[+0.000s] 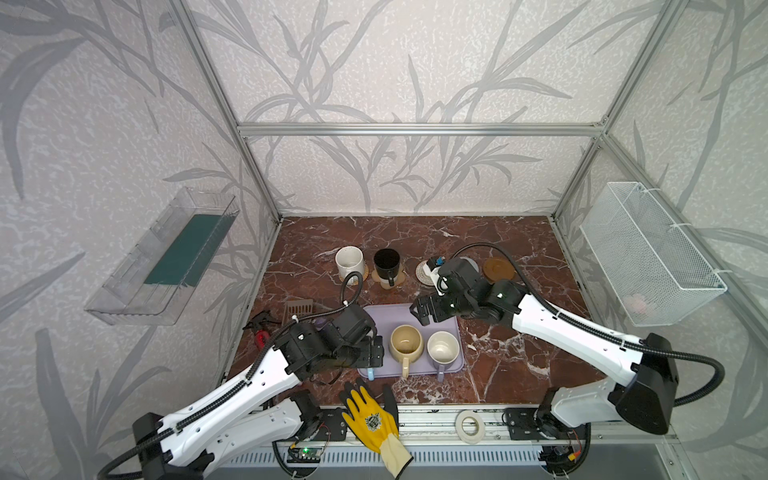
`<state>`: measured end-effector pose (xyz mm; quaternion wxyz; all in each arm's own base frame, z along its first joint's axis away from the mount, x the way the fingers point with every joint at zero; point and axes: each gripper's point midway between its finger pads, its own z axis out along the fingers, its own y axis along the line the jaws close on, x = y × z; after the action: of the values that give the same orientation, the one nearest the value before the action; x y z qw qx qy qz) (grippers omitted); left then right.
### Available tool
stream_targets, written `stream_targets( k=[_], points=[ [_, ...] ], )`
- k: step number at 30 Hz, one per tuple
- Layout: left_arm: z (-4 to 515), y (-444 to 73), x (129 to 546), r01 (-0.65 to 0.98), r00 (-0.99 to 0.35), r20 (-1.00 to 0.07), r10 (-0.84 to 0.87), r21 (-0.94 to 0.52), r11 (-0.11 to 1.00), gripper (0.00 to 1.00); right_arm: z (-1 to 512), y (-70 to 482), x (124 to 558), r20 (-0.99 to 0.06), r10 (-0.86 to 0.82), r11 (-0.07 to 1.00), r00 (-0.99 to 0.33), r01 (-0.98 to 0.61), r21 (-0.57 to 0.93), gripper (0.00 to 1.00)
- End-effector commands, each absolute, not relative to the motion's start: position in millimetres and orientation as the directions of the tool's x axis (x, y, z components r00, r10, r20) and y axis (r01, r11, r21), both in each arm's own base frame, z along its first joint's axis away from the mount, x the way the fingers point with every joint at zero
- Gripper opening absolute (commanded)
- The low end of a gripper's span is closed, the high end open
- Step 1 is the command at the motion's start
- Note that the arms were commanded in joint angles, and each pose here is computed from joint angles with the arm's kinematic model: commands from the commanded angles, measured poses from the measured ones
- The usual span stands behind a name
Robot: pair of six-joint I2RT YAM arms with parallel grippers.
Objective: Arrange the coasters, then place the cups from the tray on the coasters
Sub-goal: 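Raise the right gripper while the left gripper moves over the light blue mug, then grip the light blue mug rim with the left gripper while the right hovers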
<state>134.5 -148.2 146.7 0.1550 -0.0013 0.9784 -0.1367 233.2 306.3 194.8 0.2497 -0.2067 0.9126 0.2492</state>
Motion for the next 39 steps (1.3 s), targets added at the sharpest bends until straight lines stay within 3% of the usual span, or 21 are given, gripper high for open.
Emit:
stream_targets(
  k=[1,9,17,20,23,27,34,39],
  points=[
    [141,-134,129,-0.008,-0.951,-0.301,-0.066,-0.190,0.982,0.99,199,308,208,-0.550,-0.315,0.741,-0.774,-0.562,0.367,0.99],
    [120,-143,121,-0.004,-0.960,-0.277,-0.046,-0.150,0.989,0.97,198,320,154,-0.577,-0.405,0.623,-0.709,-0.676,0.393,0.99],
    [97,-148,119,-0.015,-0.963,-0.263,-0.052,-0.141,0.990,0.77,185,313,143,-0.578,-0.395,0.635,-0.714,-0.667,0.390,1.00],
    [94,-145,121,-0.013,-0.962,-0.271,-0.044,-0.118,0.993,0.62,186,310,143,-0.584,-0.378,0.641,-0.718,-0.658,0.394,1.00],
    [85,-147,118,-0.011,-0.967,-0.251,-0.039,-0.112,0.994,0.60,186,309,142,-0.586,-0.370,0.644,-0.721,-0.654,0.397,0.99],
    [80,-151,118,-0.012,-0.967,-0.250,-0.044,-0.127,0.992,0.48,185,308,142,-0.587,-0.366,0.647,-0.723,-0.650,0.397,0.98],
    [69,-145,118,-0.004,-0.968,-0.249,-0.024,-0.081,0.997,0.37,184,313,138,-0.584,-0.370,0.641,-0.722,-0.654,0.402,0.97],
    [58,-149,119,0.009,-0.966,-0.258,-0.019,-0.108,0.994,0.32,180,315,137,-0.582,-0.370,0.644,-0.724,-0.651,0.401,0.96]
  ],
)
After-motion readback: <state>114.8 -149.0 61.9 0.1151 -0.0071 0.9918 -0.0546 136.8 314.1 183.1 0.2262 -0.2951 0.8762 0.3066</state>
